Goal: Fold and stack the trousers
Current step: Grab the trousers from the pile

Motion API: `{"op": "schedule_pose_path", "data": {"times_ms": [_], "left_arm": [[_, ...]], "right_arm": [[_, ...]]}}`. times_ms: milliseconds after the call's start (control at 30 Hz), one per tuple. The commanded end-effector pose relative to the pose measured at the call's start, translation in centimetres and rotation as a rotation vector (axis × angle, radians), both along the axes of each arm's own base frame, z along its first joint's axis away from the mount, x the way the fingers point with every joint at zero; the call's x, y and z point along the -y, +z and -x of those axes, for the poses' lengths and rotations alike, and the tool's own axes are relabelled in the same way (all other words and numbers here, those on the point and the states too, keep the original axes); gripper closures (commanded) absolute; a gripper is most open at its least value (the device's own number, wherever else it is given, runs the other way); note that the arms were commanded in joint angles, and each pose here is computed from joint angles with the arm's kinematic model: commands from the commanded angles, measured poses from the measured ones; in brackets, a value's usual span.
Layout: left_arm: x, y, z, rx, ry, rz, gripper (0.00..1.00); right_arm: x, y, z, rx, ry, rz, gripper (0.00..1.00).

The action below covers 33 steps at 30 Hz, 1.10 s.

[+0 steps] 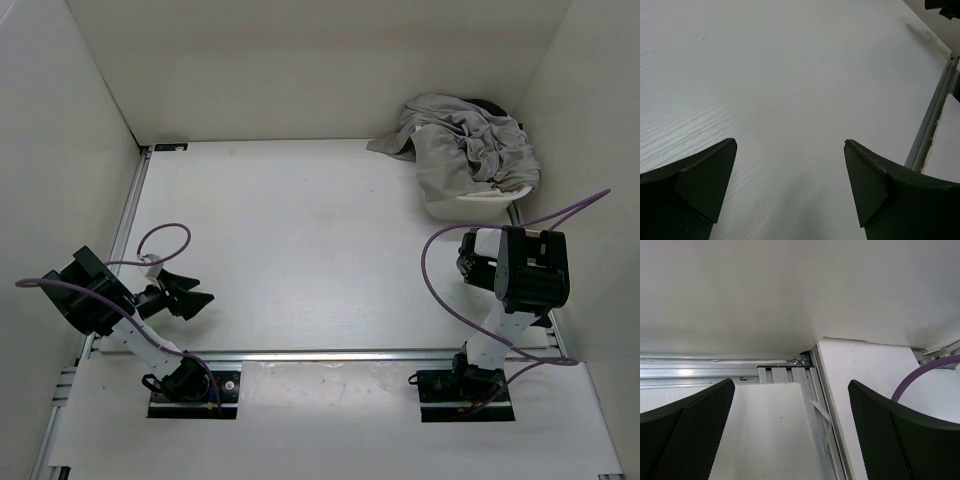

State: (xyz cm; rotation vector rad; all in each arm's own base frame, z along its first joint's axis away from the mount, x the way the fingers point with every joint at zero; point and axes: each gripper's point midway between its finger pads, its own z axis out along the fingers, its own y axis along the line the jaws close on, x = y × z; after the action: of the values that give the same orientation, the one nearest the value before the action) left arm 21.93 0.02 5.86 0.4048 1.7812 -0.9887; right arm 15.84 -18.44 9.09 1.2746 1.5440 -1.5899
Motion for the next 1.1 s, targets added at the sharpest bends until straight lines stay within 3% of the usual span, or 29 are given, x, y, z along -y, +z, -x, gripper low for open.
{"op": "schedule_pose_path", "data": {"times_ms": [0,167,200,267,333,400,433,467,500,533,633,667,700,733,767,800,833,900,967,1033,1067], "left_arm": [[-1.3,0.3,-1.6,0.215,0.008,-0.142,0.0],[-3.9,3.2,-4.4,0.174,0.091,-0.063,0.0],[-4.6,4.5,-5.0,0.106,0.107,-0.009,0.0],[-6.9,8.9,-7.4,0.187,0.104,-0.098,0.0],[-7.2,12.0,-8.1,0.209,0.086,-0.156,0.0],[-6.5,16.5,-9.9,0.283,0.012,-0.296,0.0],[-6.2,17.0,-10.1,0.134,0.034,-0.273,0.0],[-6.1,18.9,-12.7,0.192,0.033,-0.377,0.0],[-5.8,20.2,-13.6,0.169,0.073,-0.441,0.0],[-7.2,19.7,-14.7,0.034,0.199,-0.542,0.0],[-3.9,24.1,-18.6,0.108,0.214,-0.676,0.0],[-3.8,25.0,-19.5,0.09,0.264,-0.692,0.0],[-2.0,28.5,-20.9,0.169,0.274,-0.71,0.0],[-2.4,28.2,-22.6,0.141,0.328,-0.77,0.0],[-0.5,29.2,-23.4,0.183,0.295,-0.766,0.0],[1.6,31.1,-24.2,0.261,0.288,-0.863,0.0],[2.8,30.7,-25.1,0.279,0.268,-0.913,0.0],[6.0,30.9,-25.6,0.337,0.229,-1.002,0.0],[8.8,30.2,-25.0,0.349,0.182,-1.042,0.0],[10.6,29.0,-24.6,0.369,0.124,-1.103,0.0],[11.3,28.5,-24.4,0.381,0.094,-1.133,0.0]], "right_arm": [[0.6,1.9,-0.4,0.03,0.03,0.065,0.01],[0.6,2.3,-0.8,0.006,0.04,0.064,0.01],[0.7,3.8,-3.0,-0.11,0.074,0.038,0.01],[0.7,5.5,-6.9,-0.299,0.123,0.002,0.01],[0.0,8.6,-12.0,-0.424,0.229,0.063,0.01],[-2.4,13.9,-16.4,-0.286,0.331,0.181,0.01],[-6.0,17.3,-18.0,-0.16,0.445,0.257,0.01],[-8.1,21.9,-19.5,-0.029,0.507,0.382,0.01],[-10.0,24.4,-20.4,0.057,0.536,0.412,0.01],[-12.1,25.9,-21.9,0.04,0.558,0.414,0.01],[-13.4,30.8,-23.6,0.199,0.516,0.371,0.01],[-13.5,30.8,-23.7,0.202,0.515,0.354,0.01],[-13.1,30.8,-24.5,0.273,0.471,0.307,0.01],[-12.7,30.8,-25.1,0.265,0.45,0.228,0.01],[-12.3,29.5,-27.7,0.16,0.557,0.073,0.01],[-16.9,25.9,-34.8,-0.026,1.203,-0.259,0.01],[-18.3,27.8,-35.4,0.042,1.317,-0.249,0.01],[-18.0,30.6,-35.8,0.168,1.256,-0.208,0.01],[-17.0,31.3,-38.0,0.228,1.355,-0.249,0.01],[-16.6,30.6,-39.5,0.286,1.452,-0.343,0.01],[-15.4,29.4,-40.7,0.369,1.505,-0.458,0.01]]}}
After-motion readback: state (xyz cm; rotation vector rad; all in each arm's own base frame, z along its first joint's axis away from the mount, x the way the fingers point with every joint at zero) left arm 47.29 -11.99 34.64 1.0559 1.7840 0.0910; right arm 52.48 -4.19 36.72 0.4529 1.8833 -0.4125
